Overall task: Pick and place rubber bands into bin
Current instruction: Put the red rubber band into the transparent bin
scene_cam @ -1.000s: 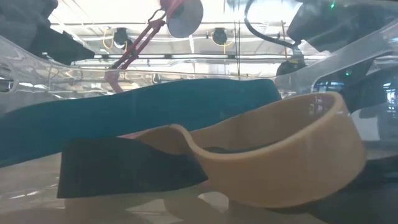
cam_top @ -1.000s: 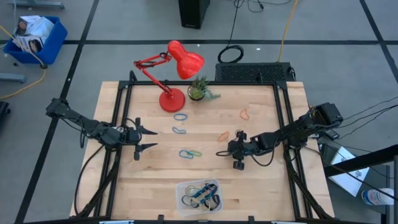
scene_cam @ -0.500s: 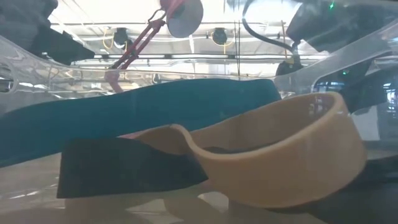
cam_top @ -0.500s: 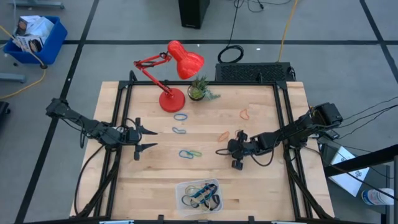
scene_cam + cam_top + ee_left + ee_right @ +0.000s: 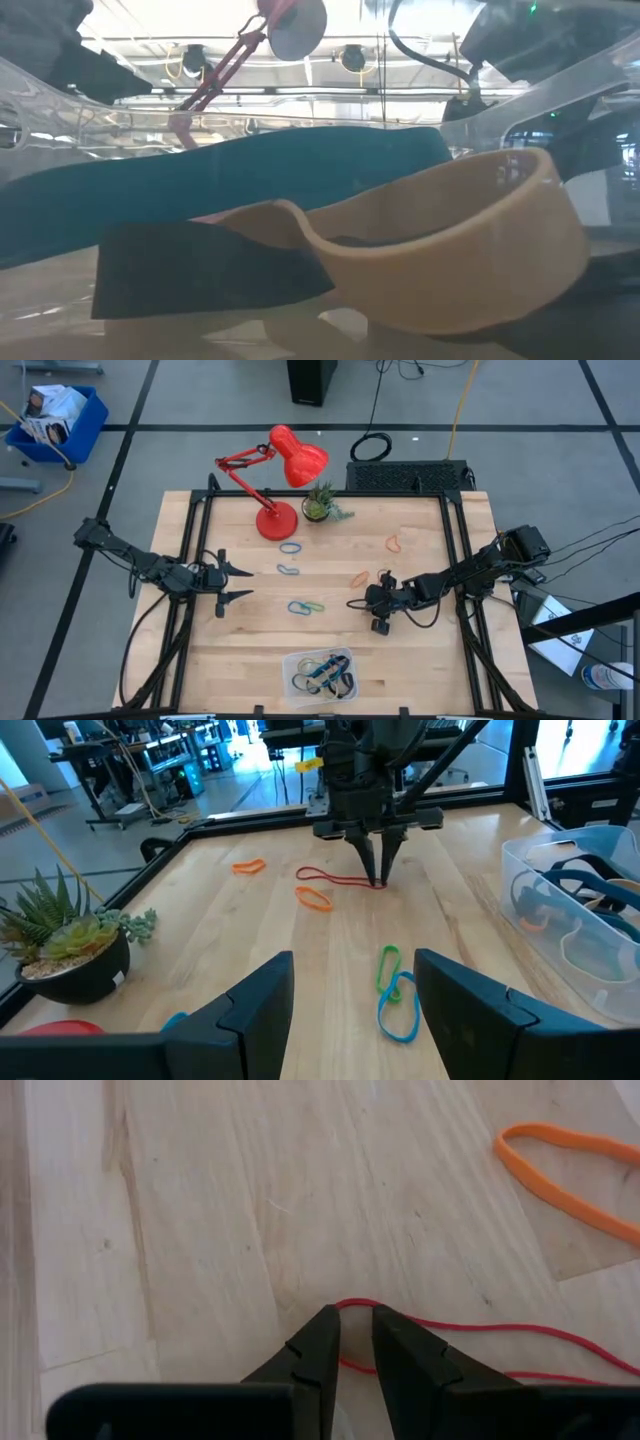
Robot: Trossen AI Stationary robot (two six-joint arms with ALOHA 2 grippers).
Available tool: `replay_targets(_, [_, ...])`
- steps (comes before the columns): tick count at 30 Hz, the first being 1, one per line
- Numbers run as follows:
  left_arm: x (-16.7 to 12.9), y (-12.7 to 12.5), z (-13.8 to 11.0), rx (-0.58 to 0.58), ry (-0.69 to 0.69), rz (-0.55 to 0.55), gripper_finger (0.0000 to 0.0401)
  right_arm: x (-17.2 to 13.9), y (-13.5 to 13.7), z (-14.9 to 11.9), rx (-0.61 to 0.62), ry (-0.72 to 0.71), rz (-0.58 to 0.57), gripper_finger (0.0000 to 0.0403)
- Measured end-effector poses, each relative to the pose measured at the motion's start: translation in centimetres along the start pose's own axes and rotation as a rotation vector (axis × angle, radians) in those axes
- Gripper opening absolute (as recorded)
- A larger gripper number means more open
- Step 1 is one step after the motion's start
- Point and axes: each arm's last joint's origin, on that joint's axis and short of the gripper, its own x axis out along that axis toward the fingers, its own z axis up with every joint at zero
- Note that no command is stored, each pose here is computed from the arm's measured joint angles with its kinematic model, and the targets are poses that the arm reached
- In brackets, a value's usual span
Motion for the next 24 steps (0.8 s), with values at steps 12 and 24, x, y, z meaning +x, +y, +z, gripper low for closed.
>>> replay_targets(12, [0.0,0.0,0.0,0.0,0.0,0.0,0.0214,-0.01,-0.03,-0.06,-0.099,0.007,-0.002,0.0059])
replay_targets(24, [0.0,0.0,0.0,0.001,0.0,0.0,0.0214,-0.02,-0.03,-0.09,-0.106,0.009,-0.003,0.0059])
